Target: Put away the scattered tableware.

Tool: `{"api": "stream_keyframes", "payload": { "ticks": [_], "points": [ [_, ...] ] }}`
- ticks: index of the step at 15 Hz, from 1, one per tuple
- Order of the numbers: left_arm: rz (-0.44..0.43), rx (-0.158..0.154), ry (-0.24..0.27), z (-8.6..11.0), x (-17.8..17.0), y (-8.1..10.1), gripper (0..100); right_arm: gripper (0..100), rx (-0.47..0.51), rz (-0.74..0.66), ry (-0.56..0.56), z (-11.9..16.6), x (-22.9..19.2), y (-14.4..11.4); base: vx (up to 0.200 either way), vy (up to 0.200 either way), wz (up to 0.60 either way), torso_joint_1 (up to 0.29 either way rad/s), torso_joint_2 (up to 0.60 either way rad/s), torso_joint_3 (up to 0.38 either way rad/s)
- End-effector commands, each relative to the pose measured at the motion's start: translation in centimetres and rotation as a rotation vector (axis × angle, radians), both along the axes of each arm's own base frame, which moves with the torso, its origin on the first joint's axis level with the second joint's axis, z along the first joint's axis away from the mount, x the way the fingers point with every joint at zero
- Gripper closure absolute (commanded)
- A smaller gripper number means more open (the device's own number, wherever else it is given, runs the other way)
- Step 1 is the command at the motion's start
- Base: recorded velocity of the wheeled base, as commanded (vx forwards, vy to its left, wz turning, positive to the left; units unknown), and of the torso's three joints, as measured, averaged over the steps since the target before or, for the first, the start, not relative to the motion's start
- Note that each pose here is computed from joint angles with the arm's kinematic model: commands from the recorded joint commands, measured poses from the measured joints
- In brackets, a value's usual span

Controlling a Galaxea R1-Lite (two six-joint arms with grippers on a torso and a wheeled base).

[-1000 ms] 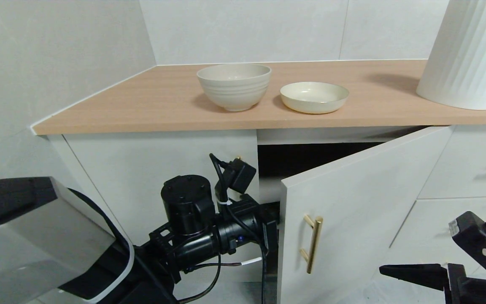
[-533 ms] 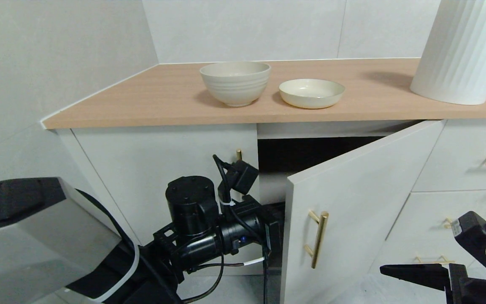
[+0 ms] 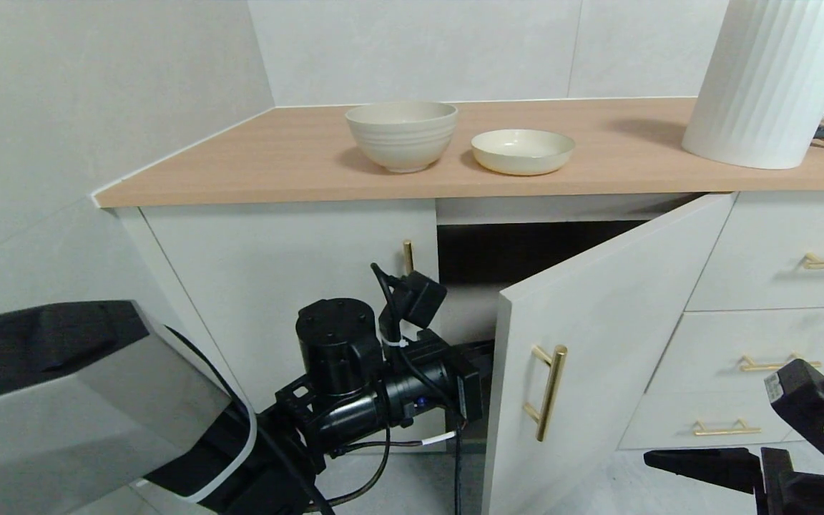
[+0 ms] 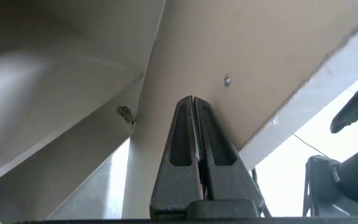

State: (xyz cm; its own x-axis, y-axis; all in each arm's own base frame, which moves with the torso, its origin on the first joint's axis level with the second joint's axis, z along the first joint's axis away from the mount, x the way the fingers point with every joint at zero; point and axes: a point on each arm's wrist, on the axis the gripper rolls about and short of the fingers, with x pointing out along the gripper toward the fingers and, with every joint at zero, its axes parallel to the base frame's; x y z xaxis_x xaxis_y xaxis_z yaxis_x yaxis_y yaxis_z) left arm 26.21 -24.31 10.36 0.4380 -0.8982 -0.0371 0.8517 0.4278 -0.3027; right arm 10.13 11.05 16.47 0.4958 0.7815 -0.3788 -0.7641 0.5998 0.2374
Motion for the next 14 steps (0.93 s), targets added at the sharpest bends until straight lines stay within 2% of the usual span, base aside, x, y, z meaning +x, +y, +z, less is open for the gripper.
{"api": "stream_keyframes", "payload": {
  "ticks": [1,3,7,10,14],
  "points": [
    [-0.001,-0.004,-0.003,0.1,0.1,-0.1,100,0,-0.005,0.001,0.006,-0.1,0.1,0.1,0.0,0.0,0.0,0.0,0.0,0.0],
    [-0.001,-0.005,-0.004,0.1,0.2,-0.2,100,0,-0.005,0.001,0.006,-0.1,0.1,0.1,0.0,0.0,0.0,0.0,0.0,0.0],
    [0.0,-0.001,0.002,-0.4,0.6,-0.5,100,0,-0.005,0.001,0.006,-0.1,0.1,0.1,-0.2,0.0,0.0,0.008,0.0,0.002],
    [0.008,-0.008,-0.007,-1.5,1.5,-1.3,100,0,-0.006,0.001,0.007,-0.2,0.1,0.1,0.0,0.0,0.0,0.0,0.0,0.0],
    [0.1,-0.012,-0.019,-2.7,3.0,-2.4,100,0,-0.004,0.002,0.005,-0.1,0.0,0.1,0.0,0.0,0.0,0.0,0.0,0.0]
  ]
}}
